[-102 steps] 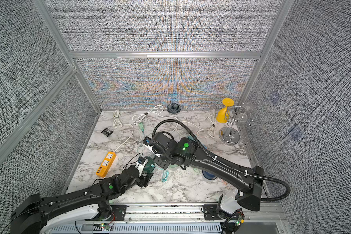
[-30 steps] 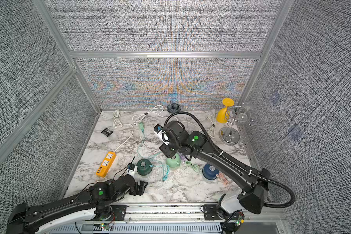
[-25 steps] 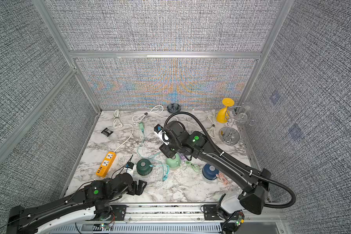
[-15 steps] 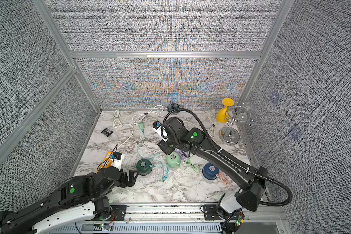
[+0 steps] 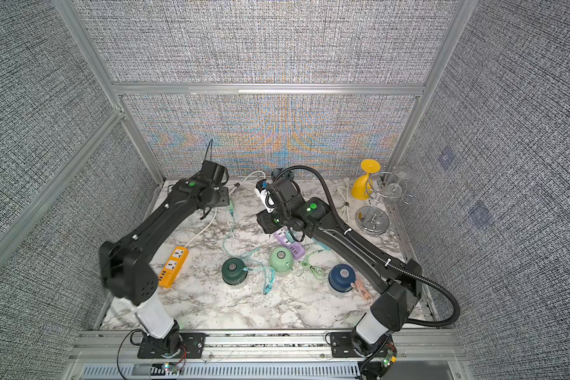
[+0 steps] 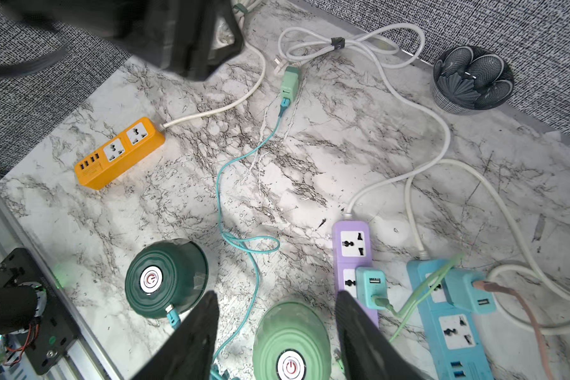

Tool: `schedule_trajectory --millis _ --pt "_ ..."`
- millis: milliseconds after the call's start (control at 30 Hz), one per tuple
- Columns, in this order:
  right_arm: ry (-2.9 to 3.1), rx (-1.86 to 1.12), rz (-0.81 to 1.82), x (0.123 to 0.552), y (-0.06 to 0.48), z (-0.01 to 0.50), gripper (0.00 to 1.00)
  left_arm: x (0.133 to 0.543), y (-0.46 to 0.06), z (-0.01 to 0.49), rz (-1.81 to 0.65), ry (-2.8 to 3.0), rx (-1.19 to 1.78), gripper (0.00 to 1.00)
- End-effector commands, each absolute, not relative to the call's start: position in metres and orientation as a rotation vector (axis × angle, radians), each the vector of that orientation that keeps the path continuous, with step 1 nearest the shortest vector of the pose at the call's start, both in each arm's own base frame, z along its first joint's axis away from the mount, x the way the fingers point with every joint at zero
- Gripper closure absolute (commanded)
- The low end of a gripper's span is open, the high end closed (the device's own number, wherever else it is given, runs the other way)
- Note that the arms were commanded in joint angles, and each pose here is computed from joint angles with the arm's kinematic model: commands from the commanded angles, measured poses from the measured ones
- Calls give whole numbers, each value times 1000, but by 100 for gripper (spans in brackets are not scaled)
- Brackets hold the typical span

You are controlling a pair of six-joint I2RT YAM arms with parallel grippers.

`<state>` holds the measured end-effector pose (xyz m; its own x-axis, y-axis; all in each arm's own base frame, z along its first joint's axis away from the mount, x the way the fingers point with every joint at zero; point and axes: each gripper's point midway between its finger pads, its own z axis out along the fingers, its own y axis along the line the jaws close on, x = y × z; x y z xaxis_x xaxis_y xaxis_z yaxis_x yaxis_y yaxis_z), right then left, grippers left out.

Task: Charge the cordless meat grinders
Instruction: Pick up the plug from the center of the board.

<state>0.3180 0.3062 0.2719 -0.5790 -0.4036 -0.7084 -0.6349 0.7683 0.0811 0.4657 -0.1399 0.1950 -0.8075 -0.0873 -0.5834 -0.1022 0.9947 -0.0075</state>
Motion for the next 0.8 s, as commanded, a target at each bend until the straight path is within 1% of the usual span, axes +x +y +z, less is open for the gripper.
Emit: schedule_trajectory --millis 0,133,300,400,533,767 --pt "2240 -730 461 320 306 276 41 480 -141 146 -17 2709 -141 32" --pt "2246 -728 474 315 301 268 41 504 -138 106 42 2804 -160 32" --pt "2252 -719 501 314 299 261 41 517 -138 74 74 2833 -155 33" --pt "2257 -726 534 313 304 258 41 522 -144 62 46 2845 -146 35" --pt "2263 -726 557 313 308 256 41 528 -142 47 76 2843 -152 36" --pt "2265 -738 605 310 314 255 41 543 -141 32 55 2843 -164 40"
